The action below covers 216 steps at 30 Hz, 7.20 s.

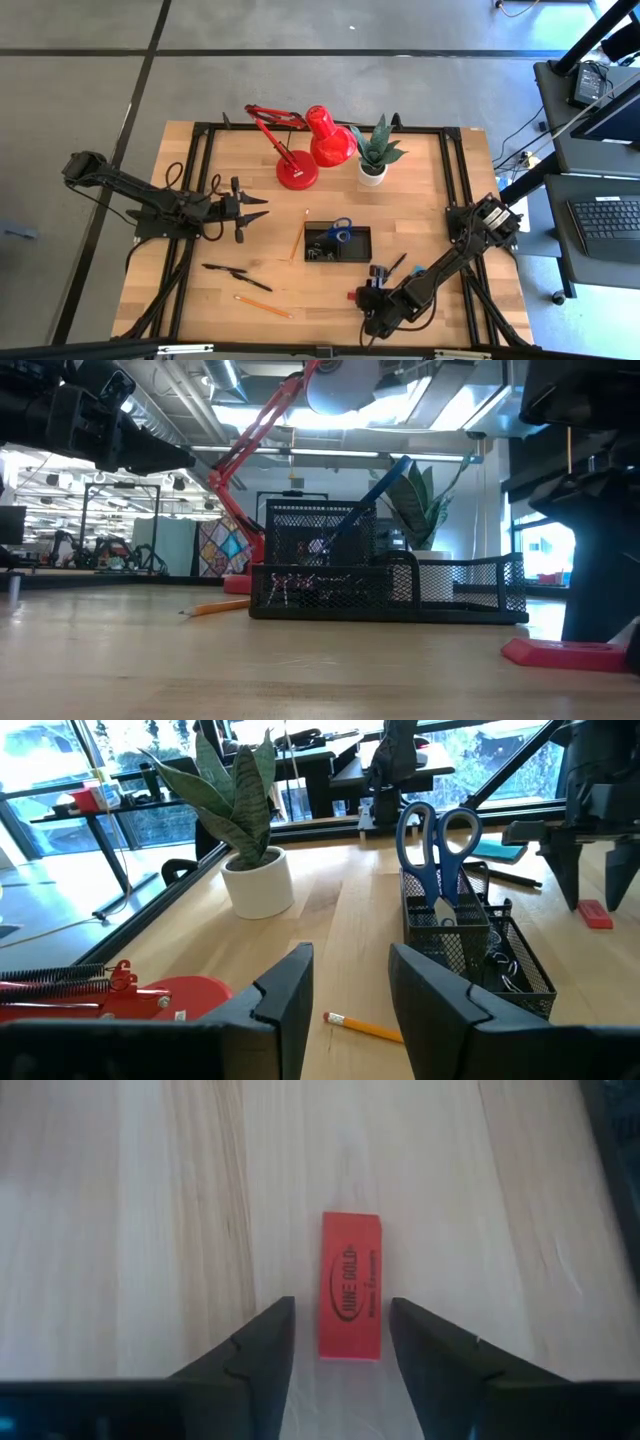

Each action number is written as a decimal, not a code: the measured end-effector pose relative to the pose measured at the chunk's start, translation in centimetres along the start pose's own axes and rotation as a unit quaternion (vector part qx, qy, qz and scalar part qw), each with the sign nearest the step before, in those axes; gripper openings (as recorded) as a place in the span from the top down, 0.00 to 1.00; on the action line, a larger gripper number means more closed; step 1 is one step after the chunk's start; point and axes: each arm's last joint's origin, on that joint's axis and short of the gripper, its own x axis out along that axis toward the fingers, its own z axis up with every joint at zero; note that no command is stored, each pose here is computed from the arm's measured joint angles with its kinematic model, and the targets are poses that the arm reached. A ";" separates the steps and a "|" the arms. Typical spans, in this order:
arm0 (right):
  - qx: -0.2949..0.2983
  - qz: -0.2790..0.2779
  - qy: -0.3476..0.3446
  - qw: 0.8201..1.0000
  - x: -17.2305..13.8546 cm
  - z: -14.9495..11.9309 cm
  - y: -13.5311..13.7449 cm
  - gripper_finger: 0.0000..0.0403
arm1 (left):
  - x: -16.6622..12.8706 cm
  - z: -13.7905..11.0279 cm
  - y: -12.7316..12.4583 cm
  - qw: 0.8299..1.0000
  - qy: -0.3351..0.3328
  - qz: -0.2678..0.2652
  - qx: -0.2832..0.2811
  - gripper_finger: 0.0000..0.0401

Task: Pick and place office supplies into organizer
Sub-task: Put the red eraser into the black desk organizer, then put the right black pen into the black desk organizer

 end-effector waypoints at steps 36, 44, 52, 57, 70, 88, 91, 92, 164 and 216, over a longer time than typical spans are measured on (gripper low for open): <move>-0.109 -0.085 -0.035 0.990 -3.4 6.8 0.2 0.83 | 0.0 0.0 0.0 1.000 0.000 0.000 0.000 0.68; -0.164 -0.121 -0.024 0.979 -3.4 11.0 -3.0 0.83 | 0.0 0.0 0.0 1.000 0.000 0.000 0.000 0.68; -0.180 -0.117 0.005 0.977 -2.2 12.7 -6.0 0.83 | 0.0 0.0 0.0 1.000 0.000 0.000 0.000 0.68; -0.167 -0.103 0.014 0.980 -1.7 13.3 -7.2 0.83 | 0.0 0.0 0.0 1.000 0.000 0.000 0.000 0.68; -0.151 -0.099 -0.003 0.984 0.8 11.3 -7.9 0.83 | 0.0 0.0 0.0 1.000 0.000 0.000 0.000 0.68; -0.138 -0.100 -0.005 0.985 1.0 11.0 -8.0 0.83 | 0.0 0.0 0.0 1.000 0.000 0.000 0.000 0.68; -0.137 -0.100 -0.004 0.985 1.0 11.0 -8.0 0.83 | 0.0 0.0 0.0 1.000 0.000 0.000 0.000 0.68; -0.137 -0.100 -0.004 0.985 1.0 11.0 -8.0 0.83 | 0.0 0.0 0.0 1.000 0.000 0.000 0.000 0.68; -0.266 0.051 0.184 0.945 -7.5 6.3 -2.6 0.67 | 0.0 -0.3 0.0 1.000 0.014 -0.001 0.007 0.68; -0.265 0.100 0.192 0.940 -1.6 1.2 -4.6 0.68 | 0.0 -0.4 0.0 1.000 0.017 -0.001 0.009 0.68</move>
